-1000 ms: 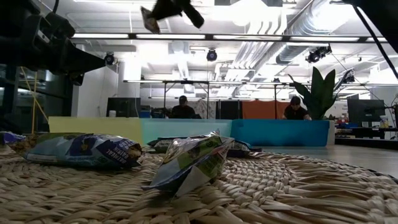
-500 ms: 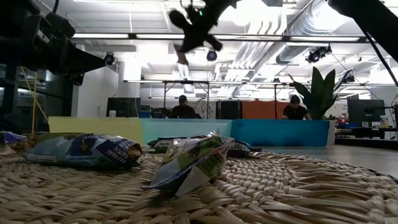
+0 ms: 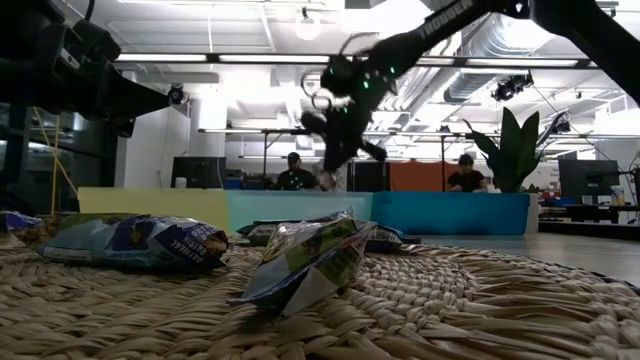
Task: Pick and place Granola Bars by type
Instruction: Put the red granola bar into the light green bin, then put the blue granola bar into the yellow bin
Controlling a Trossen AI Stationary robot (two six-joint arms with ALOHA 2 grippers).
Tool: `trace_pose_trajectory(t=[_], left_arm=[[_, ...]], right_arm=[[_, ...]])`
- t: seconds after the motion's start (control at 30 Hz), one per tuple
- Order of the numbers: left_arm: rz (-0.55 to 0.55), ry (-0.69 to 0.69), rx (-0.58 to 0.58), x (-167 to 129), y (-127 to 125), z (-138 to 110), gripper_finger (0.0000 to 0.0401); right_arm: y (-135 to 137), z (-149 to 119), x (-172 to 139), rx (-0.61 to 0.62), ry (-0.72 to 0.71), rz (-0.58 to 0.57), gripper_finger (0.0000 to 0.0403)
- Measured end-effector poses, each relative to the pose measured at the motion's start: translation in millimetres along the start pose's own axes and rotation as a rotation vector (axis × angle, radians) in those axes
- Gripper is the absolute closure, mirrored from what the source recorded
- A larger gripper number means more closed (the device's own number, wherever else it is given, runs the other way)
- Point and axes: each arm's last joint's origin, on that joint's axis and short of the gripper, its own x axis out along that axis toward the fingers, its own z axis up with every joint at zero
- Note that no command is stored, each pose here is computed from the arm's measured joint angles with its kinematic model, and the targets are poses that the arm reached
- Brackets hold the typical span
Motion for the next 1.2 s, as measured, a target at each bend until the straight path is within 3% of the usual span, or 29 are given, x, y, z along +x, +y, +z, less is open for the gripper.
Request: trace_pose_trajectory(t=[0.23,0.67,1.2], left_arm=[[0.000,0.000,0.000,0,0,0,0.0401],[0.000,0.000,0.000,0,0,0,0.0401],[0.000,0.000,0.000,0,0,0,0.0401]], right_arm=[[-22,-23,22,0.049,0.076,0.011,0.0401],[-22,-26,24,0.077,0.106,0.048,0.0398],[-21,-26,24,0.076,0.125,0.084,0.0332]])
